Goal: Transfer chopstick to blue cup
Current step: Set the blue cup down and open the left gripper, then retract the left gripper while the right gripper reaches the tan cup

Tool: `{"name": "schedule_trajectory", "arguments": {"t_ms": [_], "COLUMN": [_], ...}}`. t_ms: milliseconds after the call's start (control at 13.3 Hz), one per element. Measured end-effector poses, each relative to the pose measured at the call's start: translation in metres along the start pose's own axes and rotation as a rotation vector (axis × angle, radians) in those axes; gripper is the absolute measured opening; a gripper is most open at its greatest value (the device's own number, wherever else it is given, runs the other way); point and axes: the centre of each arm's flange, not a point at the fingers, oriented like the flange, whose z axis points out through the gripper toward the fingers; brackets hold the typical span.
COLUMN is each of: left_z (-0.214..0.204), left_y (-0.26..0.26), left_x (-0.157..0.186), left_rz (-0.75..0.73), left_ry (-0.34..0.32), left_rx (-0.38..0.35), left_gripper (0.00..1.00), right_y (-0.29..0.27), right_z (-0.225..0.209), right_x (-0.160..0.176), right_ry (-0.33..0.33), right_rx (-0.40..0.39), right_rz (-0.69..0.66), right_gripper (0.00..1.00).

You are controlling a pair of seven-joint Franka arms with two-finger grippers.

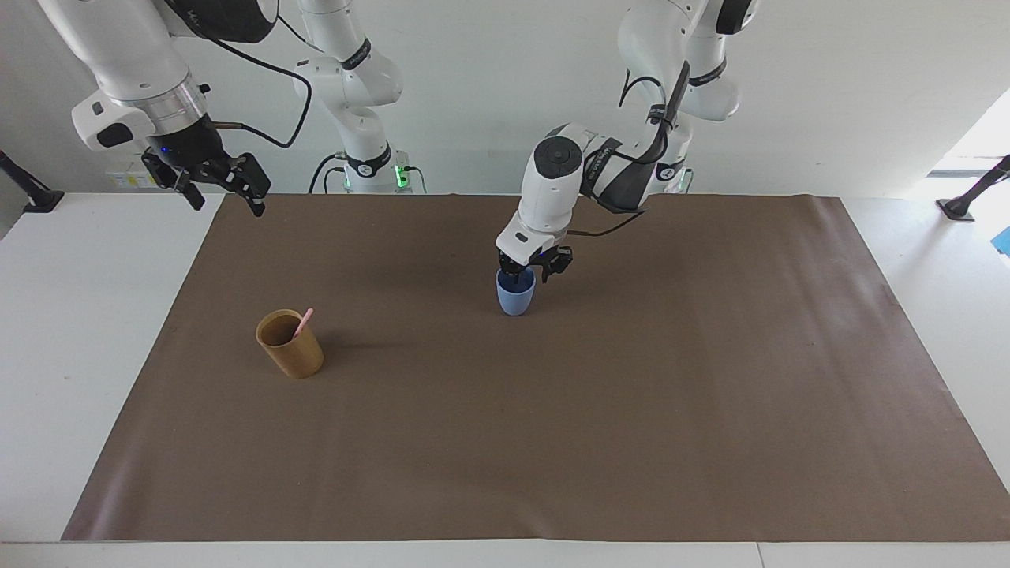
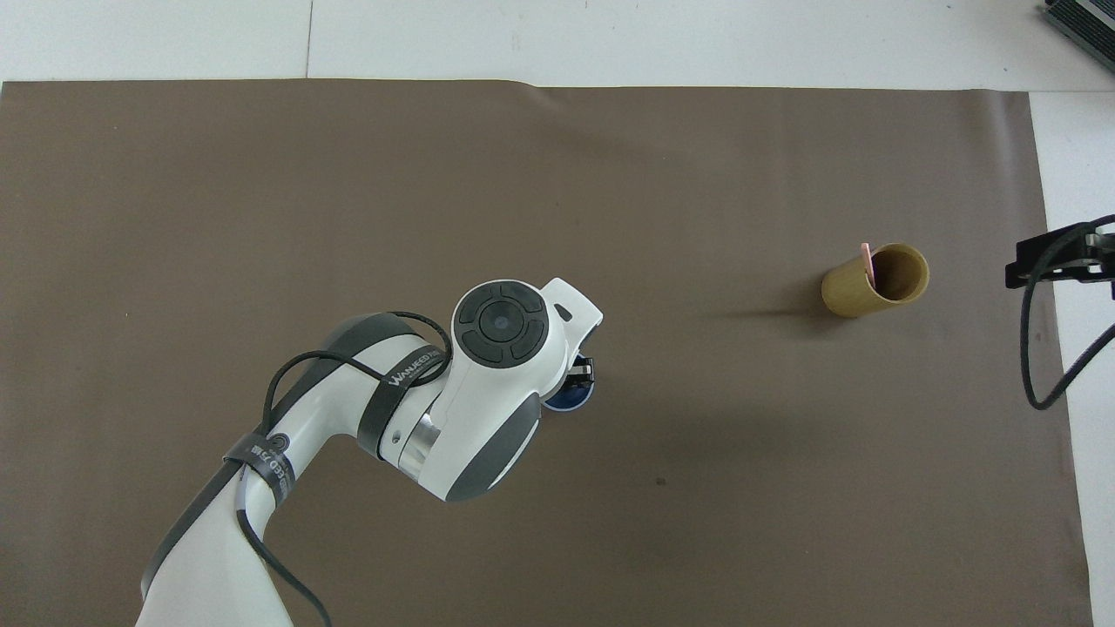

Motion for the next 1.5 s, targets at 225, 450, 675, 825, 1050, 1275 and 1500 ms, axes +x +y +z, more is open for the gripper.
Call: {"name": "schedule_trajectory", "arguments": {"t_ms": [225, 450, 675, 825, 1050, 1275, 1500], "left_z": [-0.029, -0.093, -0.151, -0.172, -0.183, -0.191, -0.201], "left_y": [-0.025, -0.079, -0.149, -0.193, -0.264, -0.335, -0.382], "left_x": [0.026, 0.056, 0.056, 0.055, 0.065, 0.069, 0.068], "left_rz": [-0.061, -0.126, -0.112, -0.063, -0.012, 0.059, 0.079], "left_ry": [0.039, 0.099, 0.082, 0.056, 0.021, -0.003, 0.007], "left_rx": [-0.026, -0.064, -0.045, -0.029, -0.019, -0.024, -0.008], "left_gripper": [1.0, 1.0, 1.0, 1.0, 1.0, 1.0, 1.0], "right_y": [0.0, -0.002, -0.028, -0.047, -0.07, -0.097, -0.107], "right_z": [0.0, -0.001, 0.006, 0.025, 0.064, 0.1, 0.133], "right_x": [0.0, 0.001, 0.008, 0.021, 0.043, 0.058, 0.07], "right_ry": [0.0, 0.008, 0.038, 0.065, 0.071, 0.061, 0.041], "right_rx": [0.0, 0.0, 0.001, 0.001, -0.05, -0.11, -0.139], "right_rz": [0.0, -0.003, -0.048, -0.078, -0.122, -0.178, -0.201], "right_gripper": [1.0, 1.0, 1.0, 1.0, 1.0, 1.0, 0.77]}}
